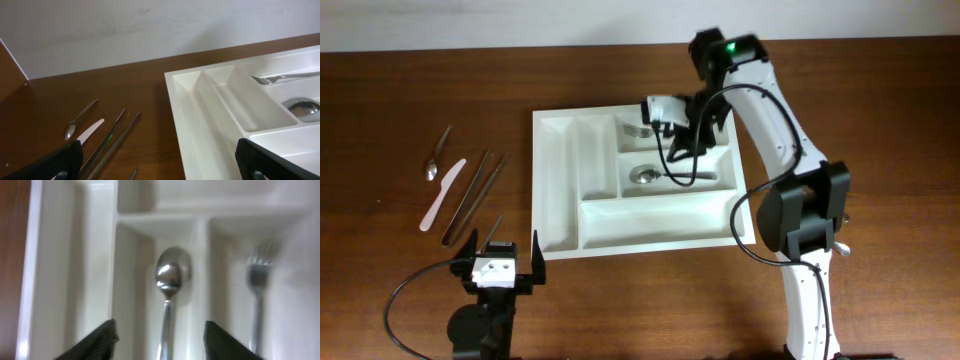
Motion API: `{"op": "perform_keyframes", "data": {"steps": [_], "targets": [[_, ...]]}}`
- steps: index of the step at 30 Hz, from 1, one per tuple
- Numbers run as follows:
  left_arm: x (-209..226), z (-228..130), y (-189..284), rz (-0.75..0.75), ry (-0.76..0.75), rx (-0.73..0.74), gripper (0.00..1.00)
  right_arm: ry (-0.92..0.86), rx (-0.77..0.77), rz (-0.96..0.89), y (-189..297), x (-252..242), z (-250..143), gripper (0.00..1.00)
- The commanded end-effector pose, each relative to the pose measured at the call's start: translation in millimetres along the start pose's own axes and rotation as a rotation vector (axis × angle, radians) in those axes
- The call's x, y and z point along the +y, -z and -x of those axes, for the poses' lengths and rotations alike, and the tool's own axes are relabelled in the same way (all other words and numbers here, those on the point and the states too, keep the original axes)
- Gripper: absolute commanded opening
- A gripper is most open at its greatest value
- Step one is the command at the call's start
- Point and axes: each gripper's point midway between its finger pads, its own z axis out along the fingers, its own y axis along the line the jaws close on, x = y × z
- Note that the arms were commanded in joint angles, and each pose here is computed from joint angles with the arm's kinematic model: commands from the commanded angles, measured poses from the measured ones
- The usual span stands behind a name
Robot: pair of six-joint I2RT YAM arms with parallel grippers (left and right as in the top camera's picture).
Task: Pack container
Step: 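Lower the spoon into the compartment and open the right gripper, then withdraw the right gripper toward the remaining fork on the right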
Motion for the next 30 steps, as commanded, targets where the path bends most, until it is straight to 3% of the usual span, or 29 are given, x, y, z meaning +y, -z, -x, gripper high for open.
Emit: {"op": "perform_keyframes", "data": {"steps": [1,3,6,7,10,13,15,25,30], "targets": [[-1.8,-1.2,-0.3,-0.007,0.012,-0.004,0.99,-0.137,-0.054,-0.06,38.6,4.0,27.8,0.99],[-1.8,-1.2,-0.3,-0.007,0.012,-0.004,0.99,-0.22,-0.051,-0.064,48.8,9.0,31.3,1.0],[-1.8,-1.2,-0.3,-0.007,0.012,-0.004,0.99,-0.239,-0.081,-0.023,50.3,18.2,37.2,0.77],[-1.8,-1.2,-0.3,-0.007,0.012,-0.004,0.99,-0.284,-0.068,-0.028,49.9,17.2,34.6,0.77],[-1.8,-1.2,-0.3,-0.007,0.012,-0.004,0.99,-0.526,0.066,-0.12,50.7,6.7,7.3,0.91],[-1.8,-1.2,-0.3,-0.007,0.012,-0.004,0.99,-0.663,0.24,-0.271,59.1,-7.5,-32.0,0.94],[-1.8,-1.2,-0.3,-0.007,0.012,-0.004,0.99,-0.728,0.278,-0.345,68.1,-18.0,-48.8,0.98],[-1.8,-1.2,-0.3,-0.007,0.012,-0.004,0.99,-0.992,0.222,-0.483,119.7,-49.6,-125.6,0.99],[-1.8,-1.2,-0.3,-0.007,0.012,-0.004,0.99,-1.079,0.134,-0.461,136.2,-52.4,-148.3,0.99]]}}
